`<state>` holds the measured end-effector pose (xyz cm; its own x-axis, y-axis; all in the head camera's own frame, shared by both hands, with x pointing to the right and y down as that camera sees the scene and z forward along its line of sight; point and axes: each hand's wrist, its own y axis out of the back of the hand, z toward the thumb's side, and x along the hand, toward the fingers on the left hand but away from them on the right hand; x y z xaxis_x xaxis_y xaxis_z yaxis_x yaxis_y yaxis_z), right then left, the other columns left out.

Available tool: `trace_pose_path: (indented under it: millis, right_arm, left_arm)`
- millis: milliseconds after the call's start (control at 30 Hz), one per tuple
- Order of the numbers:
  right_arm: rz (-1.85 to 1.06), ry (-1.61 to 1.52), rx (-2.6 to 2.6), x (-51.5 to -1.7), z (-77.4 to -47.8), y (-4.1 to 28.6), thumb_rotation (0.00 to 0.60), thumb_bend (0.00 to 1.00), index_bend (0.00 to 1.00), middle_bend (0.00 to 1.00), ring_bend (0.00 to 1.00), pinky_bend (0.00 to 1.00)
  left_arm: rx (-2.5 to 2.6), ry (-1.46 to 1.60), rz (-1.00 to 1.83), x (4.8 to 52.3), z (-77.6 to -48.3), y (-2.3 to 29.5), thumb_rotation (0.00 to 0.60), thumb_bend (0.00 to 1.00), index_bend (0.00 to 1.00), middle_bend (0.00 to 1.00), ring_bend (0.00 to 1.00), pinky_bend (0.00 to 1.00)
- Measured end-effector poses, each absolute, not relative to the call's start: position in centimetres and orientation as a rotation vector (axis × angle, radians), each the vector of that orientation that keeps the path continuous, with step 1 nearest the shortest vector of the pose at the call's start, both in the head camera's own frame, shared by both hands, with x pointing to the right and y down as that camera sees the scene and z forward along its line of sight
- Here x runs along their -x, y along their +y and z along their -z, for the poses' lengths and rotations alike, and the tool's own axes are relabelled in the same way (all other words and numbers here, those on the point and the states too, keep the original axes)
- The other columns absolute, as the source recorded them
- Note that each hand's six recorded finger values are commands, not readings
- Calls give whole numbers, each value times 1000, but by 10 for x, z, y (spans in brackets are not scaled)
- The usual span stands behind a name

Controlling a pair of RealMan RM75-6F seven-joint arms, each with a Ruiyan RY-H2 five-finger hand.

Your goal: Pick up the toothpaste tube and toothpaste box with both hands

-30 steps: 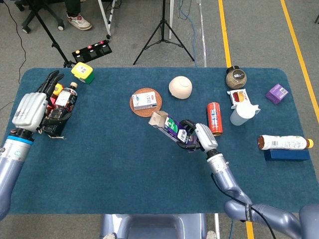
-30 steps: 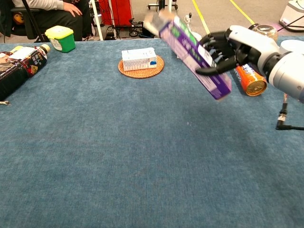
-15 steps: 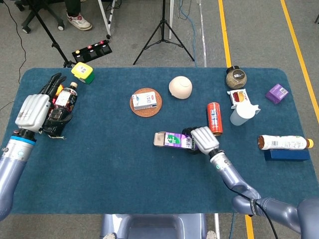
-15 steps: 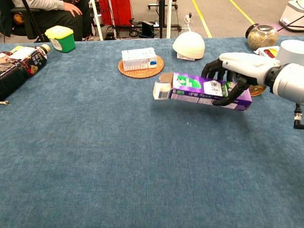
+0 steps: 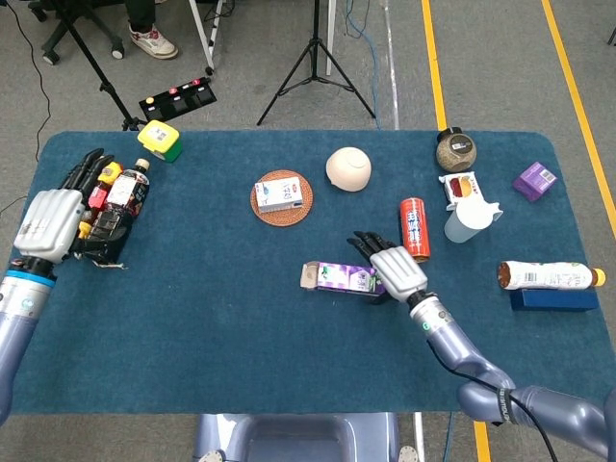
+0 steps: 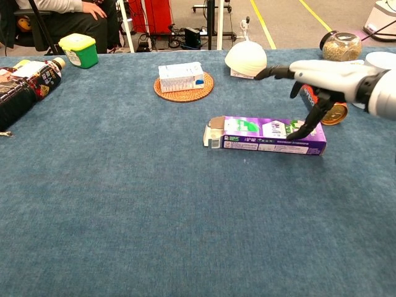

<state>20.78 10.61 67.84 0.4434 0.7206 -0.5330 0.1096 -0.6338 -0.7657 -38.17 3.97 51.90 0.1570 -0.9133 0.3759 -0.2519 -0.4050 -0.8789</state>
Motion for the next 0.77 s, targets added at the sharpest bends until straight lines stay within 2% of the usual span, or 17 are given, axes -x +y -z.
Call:
trace_pose_path:
  millis: [267,433,667,767]
  right_arm:
    - [-1128,-785,1908,-265,-632,101,600,0,82,54,65,199]
    - [-1135,-828,1824,-324,-608,116,600,0,116,81,58,183]
    - [-1185,-900,1737,-393,-585,145,600,0,118,81,55,182]
    - [-1199,-938,1694,-411,-575,160,600,0,119,81,55,182]
  left_arm:
    - [1658,1117,1410,444,-522,81,600,241,0,0,0,224]
    - [1594,1158,1467,488,-527,118,600,223,0,0,0,204]
    - [1568,1224,1549,528,-544,190,600,78,0,0,0,190]
    - [1538,1238,1567,529,-547,209,600,55,0,0,0,190]
